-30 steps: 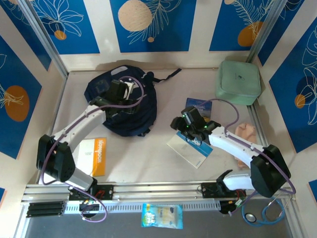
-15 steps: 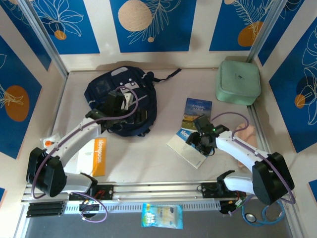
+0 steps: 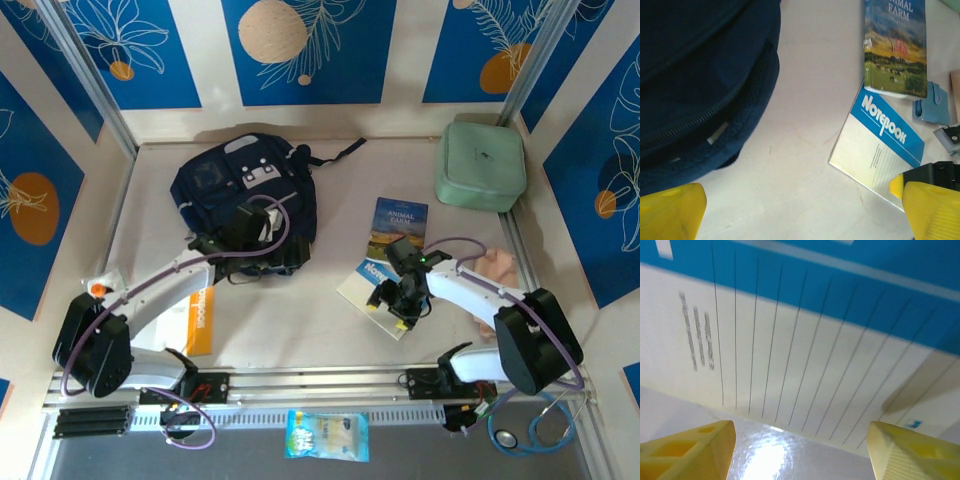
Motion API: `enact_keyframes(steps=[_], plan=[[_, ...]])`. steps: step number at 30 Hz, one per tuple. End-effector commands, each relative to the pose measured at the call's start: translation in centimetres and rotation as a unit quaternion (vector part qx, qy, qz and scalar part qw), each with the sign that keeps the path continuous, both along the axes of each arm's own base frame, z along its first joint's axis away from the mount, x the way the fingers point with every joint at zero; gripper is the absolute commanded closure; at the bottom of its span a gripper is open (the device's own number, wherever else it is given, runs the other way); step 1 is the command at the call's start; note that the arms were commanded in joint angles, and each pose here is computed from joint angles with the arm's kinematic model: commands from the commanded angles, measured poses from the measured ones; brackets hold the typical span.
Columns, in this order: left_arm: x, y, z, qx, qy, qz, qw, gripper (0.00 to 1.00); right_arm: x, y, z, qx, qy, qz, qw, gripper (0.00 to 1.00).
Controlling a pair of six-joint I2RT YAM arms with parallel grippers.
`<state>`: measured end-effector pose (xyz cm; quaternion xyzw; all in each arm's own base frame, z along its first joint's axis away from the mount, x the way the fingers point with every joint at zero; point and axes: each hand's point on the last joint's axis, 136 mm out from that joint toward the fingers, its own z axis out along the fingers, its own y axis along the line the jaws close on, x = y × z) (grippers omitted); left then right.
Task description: Pack the student bag
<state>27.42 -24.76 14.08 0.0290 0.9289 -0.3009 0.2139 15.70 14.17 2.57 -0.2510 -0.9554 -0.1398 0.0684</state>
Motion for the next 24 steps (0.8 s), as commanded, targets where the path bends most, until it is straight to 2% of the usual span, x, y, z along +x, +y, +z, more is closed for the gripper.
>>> enact_keyframes(steps=[1, 6, 13, 18, 24], plan=[[-1.0, -1.1, -1.0, -0.014, 0.026, -0.006, 1.0, 0.0, -1.6, 2.8, 0.3, 0.076, 0.041, 0.016, 0.996, 0.29], [-1.9, -2.3, -2.4, -0.02, 0.047, -0.008, 0.999, 0.0, 0.5, 5.8, 1.6, 0.139, 0.011, 0.039, 0.989, 0.31], [-2.5, -3.4, -3.0, -0.02, 0.054, -0.018, 0.998, 0.0, 3.2, 1.7, 3.1, 0.071, -0.049, 0.032, 0.996, 0.31], [-2.9, -4.8, -3.5, -0.028, 0.065, -0.03, 0.997, 0.0, 5.5, -2.0, 1.8, 0.013, -0.065, 0.023, 0.998, 0.31], [-3.5, -6.1, -3.9, -0.029, 0.073, -0.045, 0.996, 0.0, 7.1, -3.3, 0.3, -0.023, -0.065, 0.037, 0.997, 0.25]])
